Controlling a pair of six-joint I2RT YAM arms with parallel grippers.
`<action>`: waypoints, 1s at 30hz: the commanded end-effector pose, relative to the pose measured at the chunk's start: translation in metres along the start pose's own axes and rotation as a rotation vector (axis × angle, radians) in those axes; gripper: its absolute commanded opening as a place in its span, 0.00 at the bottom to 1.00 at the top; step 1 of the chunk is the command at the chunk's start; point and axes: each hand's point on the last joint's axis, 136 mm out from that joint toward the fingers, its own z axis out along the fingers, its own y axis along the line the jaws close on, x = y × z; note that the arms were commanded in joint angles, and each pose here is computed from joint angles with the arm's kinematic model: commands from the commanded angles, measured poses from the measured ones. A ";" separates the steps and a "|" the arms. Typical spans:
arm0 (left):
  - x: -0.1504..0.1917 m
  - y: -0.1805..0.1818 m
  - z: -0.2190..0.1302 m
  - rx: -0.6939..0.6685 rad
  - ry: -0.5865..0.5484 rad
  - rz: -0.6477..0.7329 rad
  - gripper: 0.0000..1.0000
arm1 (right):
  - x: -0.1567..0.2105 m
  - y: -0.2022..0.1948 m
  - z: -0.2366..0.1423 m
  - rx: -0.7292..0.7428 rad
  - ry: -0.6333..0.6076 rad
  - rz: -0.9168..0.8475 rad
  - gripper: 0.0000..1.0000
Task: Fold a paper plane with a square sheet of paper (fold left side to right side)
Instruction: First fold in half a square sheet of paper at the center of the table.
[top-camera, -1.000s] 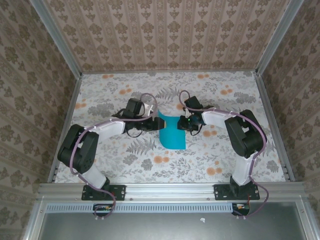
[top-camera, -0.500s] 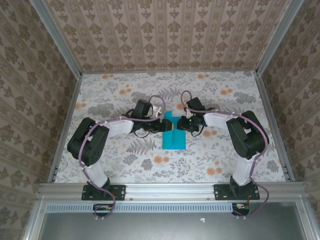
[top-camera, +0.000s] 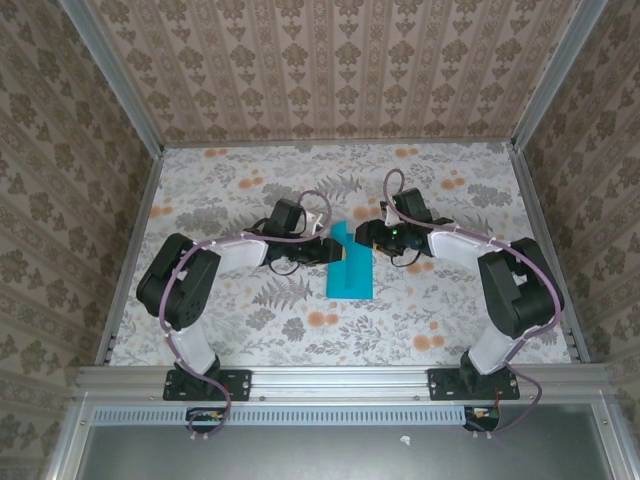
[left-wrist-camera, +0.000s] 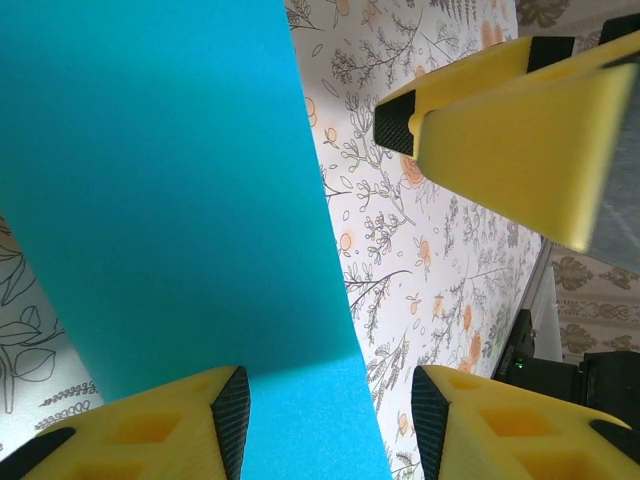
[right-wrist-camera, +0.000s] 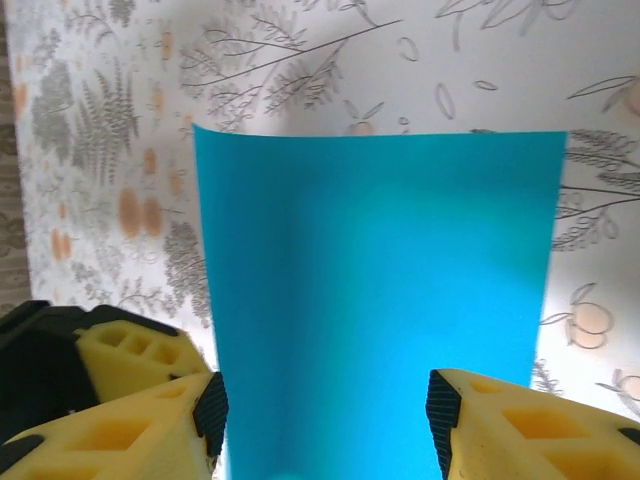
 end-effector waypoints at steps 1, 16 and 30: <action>-0.007 -0.006 0.003 0.014 -0.008 0.023 0.49 | 0.002 0.022 -0.001 -0.118 0.005 0.034 0.59; -0.005 -0.003 0.005 0.005 -0.004 0.015 0.33 | 0.013 0.033 0.030 -0.157 0.067 0.069 0.38; -0.006 0.010 -0.024 -0.163 -0.051 0.036 0.54 | 0.013 -0.025 0.010 0.203 0.056 -0.014 0.00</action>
